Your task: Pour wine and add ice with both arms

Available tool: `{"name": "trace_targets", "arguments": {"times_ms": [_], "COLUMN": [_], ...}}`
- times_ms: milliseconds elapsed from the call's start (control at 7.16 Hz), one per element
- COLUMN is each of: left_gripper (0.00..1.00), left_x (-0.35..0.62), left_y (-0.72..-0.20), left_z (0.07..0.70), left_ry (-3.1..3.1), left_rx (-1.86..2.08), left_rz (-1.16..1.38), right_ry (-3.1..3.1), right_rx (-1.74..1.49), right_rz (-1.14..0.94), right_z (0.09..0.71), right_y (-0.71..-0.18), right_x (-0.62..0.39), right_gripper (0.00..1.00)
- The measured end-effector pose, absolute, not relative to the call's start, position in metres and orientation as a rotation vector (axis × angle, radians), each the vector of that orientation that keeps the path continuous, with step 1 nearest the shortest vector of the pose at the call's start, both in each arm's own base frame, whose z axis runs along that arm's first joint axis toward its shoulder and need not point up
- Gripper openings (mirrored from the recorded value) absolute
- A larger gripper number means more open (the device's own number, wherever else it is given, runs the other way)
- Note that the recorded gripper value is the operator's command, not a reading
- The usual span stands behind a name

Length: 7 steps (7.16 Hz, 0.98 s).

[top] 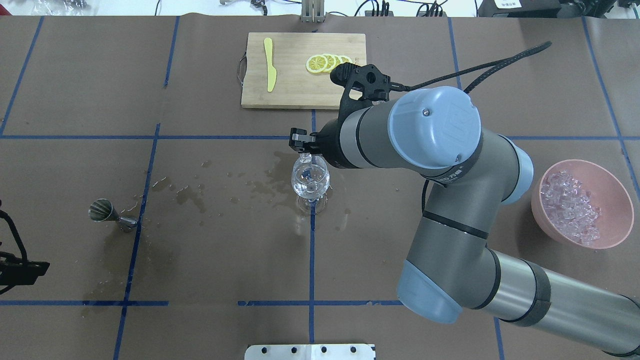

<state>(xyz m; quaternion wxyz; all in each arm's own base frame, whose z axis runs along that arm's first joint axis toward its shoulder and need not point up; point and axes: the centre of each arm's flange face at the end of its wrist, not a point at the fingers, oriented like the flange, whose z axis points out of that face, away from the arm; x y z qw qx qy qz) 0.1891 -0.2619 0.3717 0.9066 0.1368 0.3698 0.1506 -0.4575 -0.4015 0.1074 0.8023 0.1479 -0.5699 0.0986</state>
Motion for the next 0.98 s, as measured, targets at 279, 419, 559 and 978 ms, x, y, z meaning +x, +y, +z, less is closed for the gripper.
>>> {"name": "trace_targets", "arguments": {"times_ms": [279,419,559,978], "left_gripper": [1.00,1.00,1.00,1.00], "left_x": [0.167,0.156,0.149,0.138], "left_y": [-0.292,-0.307,-0.321,-0.342], "left_z": [0.360,0.355,0.346,0.332], "left_ry": [0.699,0.662,0.633,0.589], "left_rx": [0.324,0.340,0.351,0.363], "left_rz": [0.327,0.330,0.334,0.340], "right_ry": [-1.216,-1.213,-1.210,-1.208], "right_rx": [0.316,0.315,0.313,0.309], "right_rz": [0.210,0.210,0.210,0.213], "right_z": [0.110,0.112,0.114,0.115], "right_y": [-0.401,-0.401,-0.401,-0.400], "right_x": [-0.457,-0.457,-0.457,-0.457], "right_gripper": [0.32,0.46,0.60,0.84]}}
